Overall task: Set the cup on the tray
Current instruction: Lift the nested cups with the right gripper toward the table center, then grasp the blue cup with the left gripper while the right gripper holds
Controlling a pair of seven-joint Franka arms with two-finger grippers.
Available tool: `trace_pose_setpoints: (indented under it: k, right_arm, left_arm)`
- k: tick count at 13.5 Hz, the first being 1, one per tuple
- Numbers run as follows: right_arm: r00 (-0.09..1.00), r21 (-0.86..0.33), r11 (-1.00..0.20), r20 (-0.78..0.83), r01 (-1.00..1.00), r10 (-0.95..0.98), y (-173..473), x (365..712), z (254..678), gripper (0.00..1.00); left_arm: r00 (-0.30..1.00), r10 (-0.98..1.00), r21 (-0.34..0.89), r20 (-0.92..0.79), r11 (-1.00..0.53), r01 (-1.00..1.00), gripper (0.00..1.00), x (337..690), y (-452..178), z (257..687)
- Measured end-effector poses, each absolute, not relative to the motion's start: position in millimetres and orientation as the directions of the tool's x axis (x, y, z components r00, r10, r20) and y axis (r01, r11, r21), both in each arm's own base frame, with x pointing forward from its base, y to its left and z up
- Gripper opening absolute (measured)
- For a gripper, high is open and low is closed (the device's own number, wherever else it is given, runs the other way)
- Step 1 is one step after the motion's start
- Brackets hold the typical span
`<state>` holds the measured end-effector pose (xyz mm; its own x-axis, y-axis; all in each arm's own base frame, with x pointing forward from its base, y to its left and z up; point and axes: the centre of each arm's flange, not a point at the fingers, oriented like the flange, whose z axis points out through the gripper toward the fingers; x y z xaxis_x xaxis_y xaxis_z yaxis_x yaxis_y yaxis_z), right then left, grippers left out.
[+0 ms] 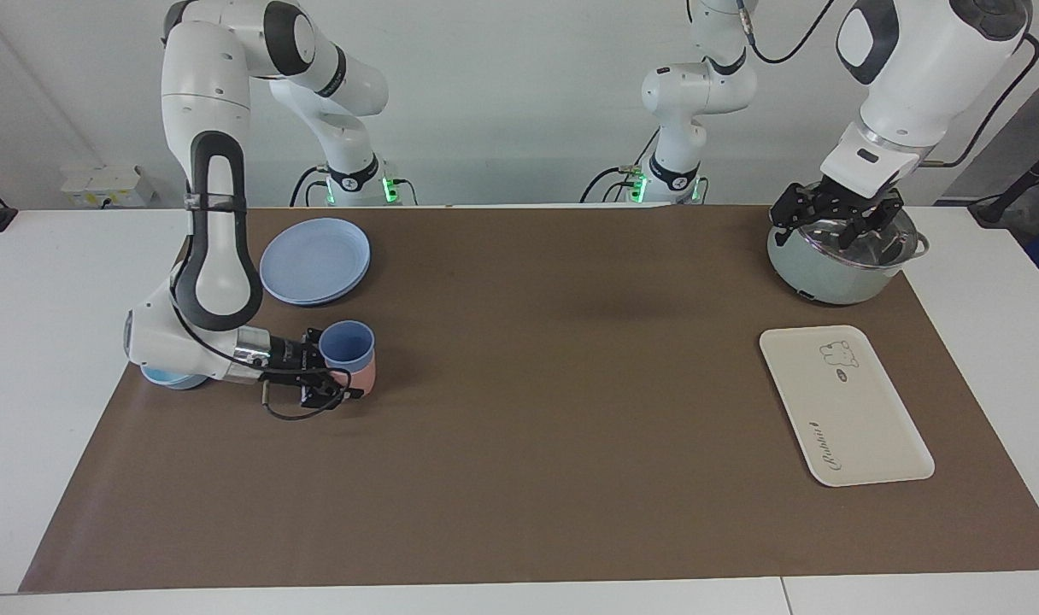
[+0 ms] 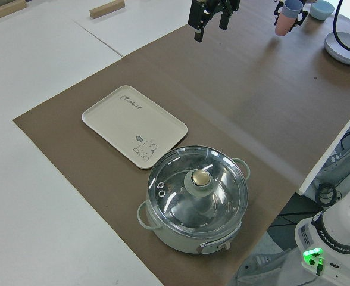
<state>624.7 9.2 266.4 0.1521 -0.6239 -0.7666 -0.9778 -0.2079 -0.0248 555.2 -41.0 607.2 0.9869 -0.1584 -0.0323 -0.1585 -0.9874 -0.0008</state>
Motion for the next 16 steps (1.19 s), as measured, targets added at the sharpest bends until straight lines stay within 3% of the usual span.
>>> trace_pose_setpoints:
  k: [7, 13, 15, 16]
  right_arm:
    - [0.195, -0.049, -0.236, -0.737, -0.97, -0.647, 131, 618, 341, 0.76]
    - [0.126, -0.081, -0.098, -0.706, -0.992, -0.697, 246, 601, 396, 0.76]
    - [0.107, -0.093, -0.058, -0.698, -0.994, -0.709, 276, 593, 404, 0.76]
    - [0.094, -0.093, -0.04, -0.697, -0.995, -0.711, 287, 590, 407, 0.76]
  left_arm:
    - [0.998, -0.056, 0.114, -0.015, -0.992, -0.054, 1.0, 549, -87, 615]
    - [0.961, 0.254, 0.258, 0.108, -0.941, 0.22, 0.99, 510, -282, 618]
    - [0.948, 0.295, 0.309, 0.123, -0.919, 0.246, 0.97, 491, -322, 604]
    - [0.944, 0.303, 0.324, 0.129, -0.913, 0.249, 0.91, 488, -329, 600]
